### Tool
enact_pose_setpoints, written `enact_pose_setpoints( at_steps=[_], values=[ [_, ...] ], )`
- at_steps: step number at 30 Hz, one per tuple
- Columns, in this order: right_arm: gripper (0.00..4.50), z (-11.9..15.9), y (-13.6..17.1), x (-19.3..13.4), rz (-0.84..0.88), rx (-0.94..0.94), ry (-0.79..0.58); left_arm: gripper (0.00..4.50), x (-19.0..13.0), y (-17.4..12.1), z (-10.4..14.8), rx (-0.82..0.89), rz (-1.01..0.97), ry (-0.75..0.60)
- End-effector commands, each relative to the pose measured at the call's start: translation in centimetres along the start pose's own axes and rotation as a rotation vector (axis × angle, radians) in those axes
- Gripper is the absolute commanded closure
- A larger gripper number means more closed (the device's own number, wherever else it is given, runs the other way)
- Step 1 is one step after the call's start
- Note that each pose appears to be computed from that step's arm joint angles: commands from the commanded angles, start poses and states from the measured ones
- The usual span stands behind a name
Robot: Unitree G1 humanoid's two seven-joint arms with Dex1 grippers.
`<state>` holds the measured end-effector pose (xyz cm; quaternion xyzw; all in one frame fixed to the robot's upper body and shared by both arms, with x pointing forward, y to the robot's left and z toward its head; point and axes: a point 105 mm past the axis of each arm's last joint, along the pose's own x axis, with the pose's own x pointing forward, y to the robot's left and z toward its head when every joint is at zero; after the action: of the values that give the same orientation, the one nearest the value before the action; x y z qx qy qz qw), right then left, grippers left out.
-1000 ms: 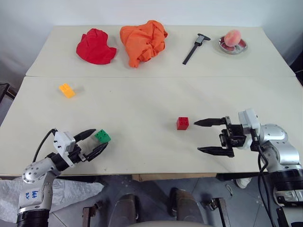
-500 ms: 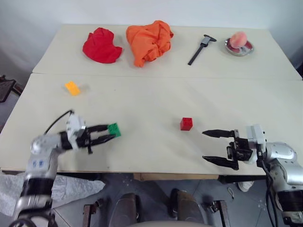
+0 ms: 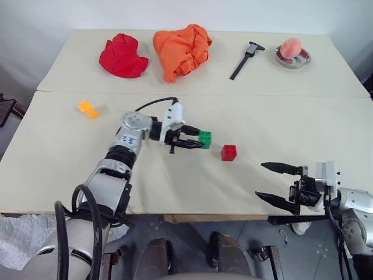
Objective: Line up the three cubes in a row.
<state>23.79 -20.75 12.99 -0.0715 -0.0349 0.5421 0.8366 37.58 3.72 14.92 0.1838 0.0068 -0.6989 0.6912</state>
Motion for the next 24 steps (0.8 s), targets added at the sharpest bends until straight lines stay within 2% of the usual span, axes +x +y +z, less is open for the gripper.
enact_pose_setpoints(
  at_steps=[1, 7, 16, 24],
  values=[
    [0.0, 1.1, 0.2, 0.0, -0.018, -0.051, -0.032, 3.03, 0.0, 0.3, 0.1, 0.024, 0.0, 0.041],
    [0.0, 0.9, 0.6, 0.2, -0.045, -0.048, -0.044, 3.03, -0.4, -0.2, -0.2, 0.012, -0.031, 0.021],
    [0.0, 0.8, 0.4, 0.1, -0.064, -0.052, -0.041, 3.03, -2.6, -2.5, -2.7, -0.016, -0.056, -0.019],
    [0.0, 0.9, -0.4, 0.3, -0.048, -0.054, -0.041, 3.03, -2.3, -1.6, -2.6, -0.033, 0.013, -0.021]
  ],
)
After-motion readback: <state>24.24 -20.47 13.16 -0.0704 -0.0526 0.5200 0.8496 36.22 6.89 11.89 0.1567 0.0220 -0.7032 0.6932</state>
